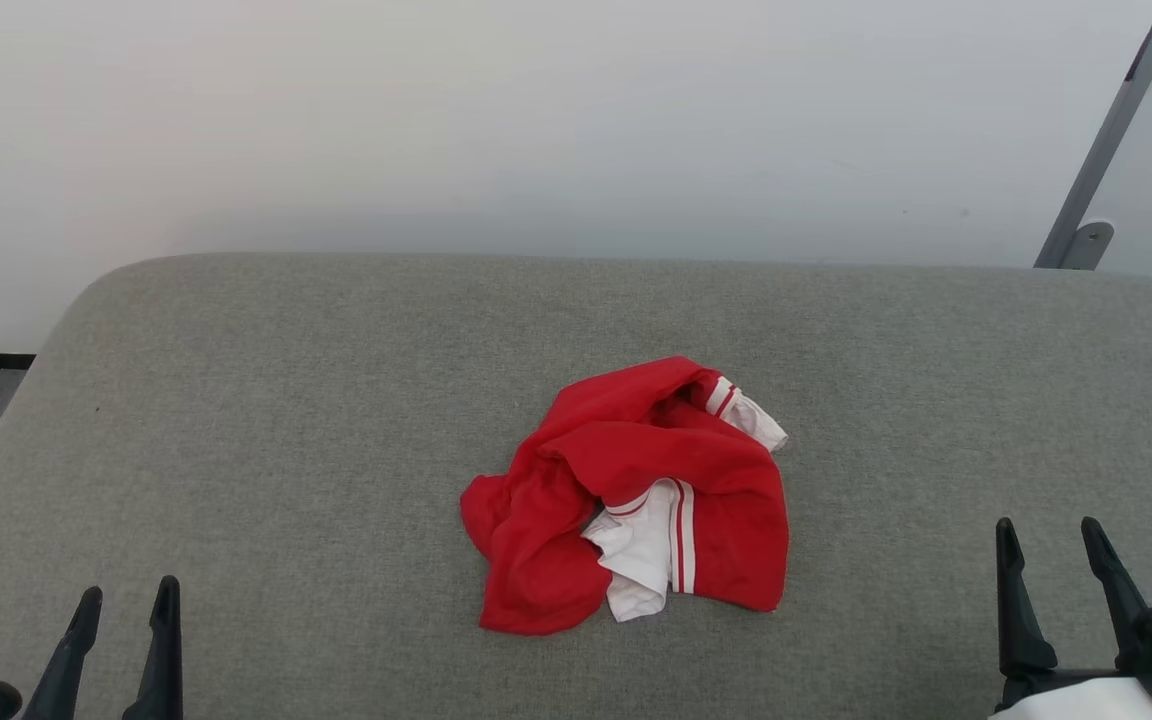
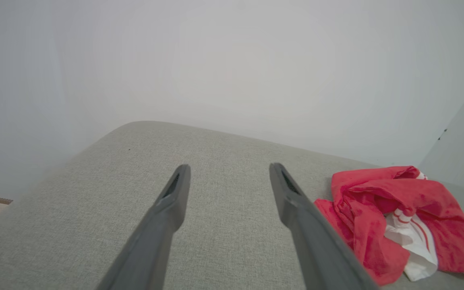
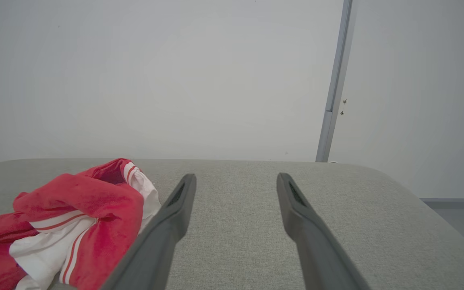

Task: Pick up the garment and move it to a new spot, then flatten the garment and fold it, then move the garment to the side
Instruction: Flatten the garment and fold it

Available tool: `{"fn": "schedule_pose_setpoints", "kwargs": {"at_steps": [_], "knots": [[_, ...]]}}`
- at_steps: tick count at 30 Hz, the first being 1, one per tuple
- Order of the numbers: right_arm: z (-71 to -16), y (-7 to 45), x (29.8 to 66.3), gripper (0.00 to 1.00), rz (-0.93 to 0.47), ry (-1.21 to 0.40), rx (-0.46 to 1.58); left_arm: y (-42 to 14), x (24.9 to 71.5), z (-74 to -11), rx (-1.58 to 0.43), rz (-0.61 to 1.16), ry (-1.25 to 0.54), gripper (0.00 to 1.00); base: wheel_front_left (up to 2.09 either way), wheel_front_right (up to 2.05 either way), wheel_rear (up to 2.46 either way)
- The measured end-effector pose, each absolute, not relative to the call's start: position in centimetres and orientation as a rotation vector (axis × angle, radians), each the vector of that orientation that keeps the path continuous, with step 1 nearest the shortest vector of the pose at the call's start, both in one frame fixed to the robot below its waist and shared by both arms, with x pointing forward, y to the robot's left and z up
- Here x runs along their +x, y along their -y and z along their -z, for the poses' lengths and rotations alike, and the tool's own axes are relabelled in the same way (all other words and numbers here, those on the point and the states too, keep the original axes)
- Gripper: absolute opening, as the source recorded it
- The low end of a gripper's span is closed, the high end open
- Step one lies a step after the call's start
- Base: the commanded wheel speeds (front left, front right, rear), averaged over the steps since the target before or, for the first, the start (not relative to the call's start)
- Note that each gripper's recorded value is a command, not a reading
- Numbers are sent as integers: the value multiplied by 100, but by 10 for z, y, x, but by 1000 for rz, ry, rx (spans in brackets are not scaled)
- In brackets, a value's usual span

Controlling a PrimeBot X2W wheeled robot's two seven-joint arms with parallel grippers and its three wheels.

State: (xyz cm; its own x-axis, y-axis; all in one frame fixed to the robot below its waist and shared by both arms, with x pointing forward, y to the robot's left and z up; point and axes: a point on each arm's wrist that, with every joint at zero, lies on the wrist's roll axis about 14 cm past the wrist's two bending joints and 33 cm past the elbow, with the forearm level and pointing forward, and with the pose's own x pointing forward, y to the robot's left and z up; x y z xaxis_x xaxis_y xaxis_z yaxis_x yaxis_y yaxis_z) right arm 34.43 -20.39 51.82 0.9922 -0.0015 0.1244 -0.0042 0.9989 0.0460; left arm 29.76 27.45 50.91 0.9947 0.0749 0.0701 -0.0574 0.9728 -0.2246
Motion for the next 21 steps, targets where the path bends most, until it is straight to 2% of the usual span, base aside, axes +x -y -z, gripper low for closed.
{"fn": "schedule_pose_setpoints", "kwargs": {"at_steps": [13,21], "knots": [[-515,204,338,100,-1,117,53,-268,298,-514,-230,-48,94,100,0,0,0],[-512,173,343,100,-92,105,60,-286,287,-506,-246,-121,85,100,0,0,0]]}}
